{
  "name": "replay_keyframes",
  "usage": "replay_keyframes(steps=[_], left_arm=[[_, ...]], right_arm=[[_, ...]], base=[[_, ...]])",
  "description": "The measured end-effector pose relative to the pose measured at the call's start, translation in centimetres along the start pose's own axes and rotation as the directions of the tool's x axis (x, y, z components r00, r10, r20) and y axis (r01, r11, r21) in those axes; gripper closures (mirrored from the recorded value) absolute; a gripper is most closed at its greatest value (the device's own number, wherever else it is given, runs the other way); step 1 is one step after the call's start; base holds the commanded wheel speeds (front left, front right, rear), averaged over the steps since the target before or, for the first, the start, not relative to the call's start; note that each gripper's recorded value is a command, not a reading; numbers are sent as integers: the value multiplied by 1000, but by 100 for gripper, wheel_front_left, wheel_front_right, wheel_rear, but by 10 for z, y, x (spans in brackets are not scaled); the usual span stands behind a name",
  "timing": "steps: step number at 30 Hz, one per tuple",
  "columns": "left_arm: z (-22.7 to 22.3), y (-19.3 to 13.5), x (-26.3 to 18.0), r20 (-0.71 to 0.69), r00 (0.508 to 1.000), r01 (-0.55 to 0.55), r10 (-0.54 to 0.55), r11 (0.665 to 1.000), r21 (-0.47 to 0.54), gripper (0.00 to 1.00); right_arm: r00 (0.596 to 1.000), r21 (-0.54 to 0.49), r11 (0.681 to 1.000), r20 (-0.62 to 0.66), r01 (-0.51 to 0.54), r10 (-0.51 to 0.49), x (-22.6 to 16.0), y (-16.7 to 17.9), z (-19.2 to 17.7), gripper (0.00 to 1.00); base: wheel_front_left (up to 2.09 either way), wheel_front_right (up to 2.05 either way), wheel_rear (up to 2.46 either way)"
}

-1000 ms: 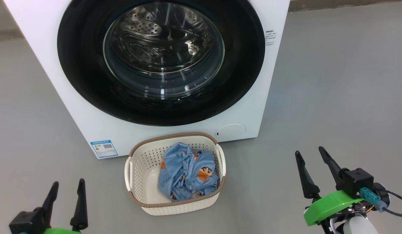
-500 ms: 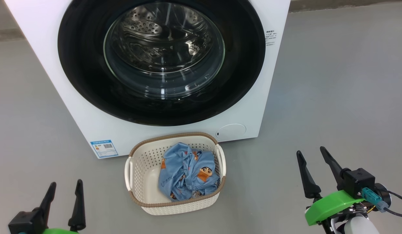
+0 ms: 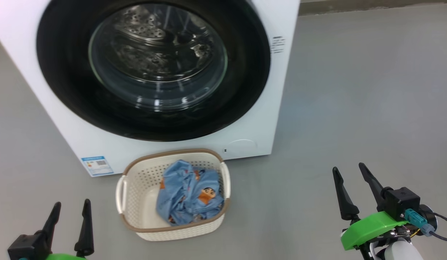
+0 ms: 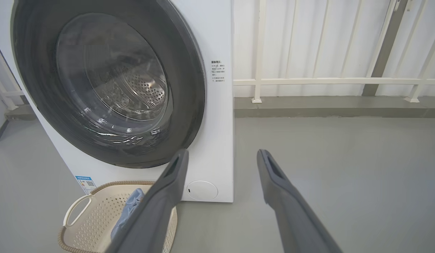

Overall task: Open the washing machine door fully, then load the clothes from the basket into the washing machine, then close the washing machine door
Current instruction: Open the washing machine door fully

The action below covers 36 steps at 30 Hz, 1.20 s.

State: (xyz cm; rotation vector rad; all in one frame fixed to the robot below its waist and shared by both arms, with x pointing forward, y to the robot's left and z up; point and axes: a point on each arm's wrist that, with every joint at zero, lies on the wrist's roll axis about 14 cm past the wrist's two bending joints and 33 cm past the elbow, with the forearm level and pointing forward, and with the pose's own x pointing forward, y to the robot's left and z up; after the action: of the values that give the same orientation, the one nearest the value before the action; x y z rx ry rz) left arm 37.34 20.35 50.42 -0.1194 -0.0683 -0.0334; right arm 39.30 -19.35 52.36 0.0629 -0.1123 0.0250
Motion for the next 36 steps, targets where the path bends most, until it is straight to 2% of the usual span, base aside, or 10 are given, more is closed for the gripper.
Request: replay_keyframes(steps=[16, 36], left_arm=[[8, -1, 1, 27, 1000, -4, 4, 1000, -10, 0], [19, -6, 4, 63, 998, 12, -11, 1000, -5, 0]], right_arm=[[1000, 2, 1000, 0, -1, 1, 2, 0, -1, 0], [1000, 14, 1000, 5, -9, 9, 4, 3, 0, 0]], base=[[103, 103, -205], [7, 7, -13]])
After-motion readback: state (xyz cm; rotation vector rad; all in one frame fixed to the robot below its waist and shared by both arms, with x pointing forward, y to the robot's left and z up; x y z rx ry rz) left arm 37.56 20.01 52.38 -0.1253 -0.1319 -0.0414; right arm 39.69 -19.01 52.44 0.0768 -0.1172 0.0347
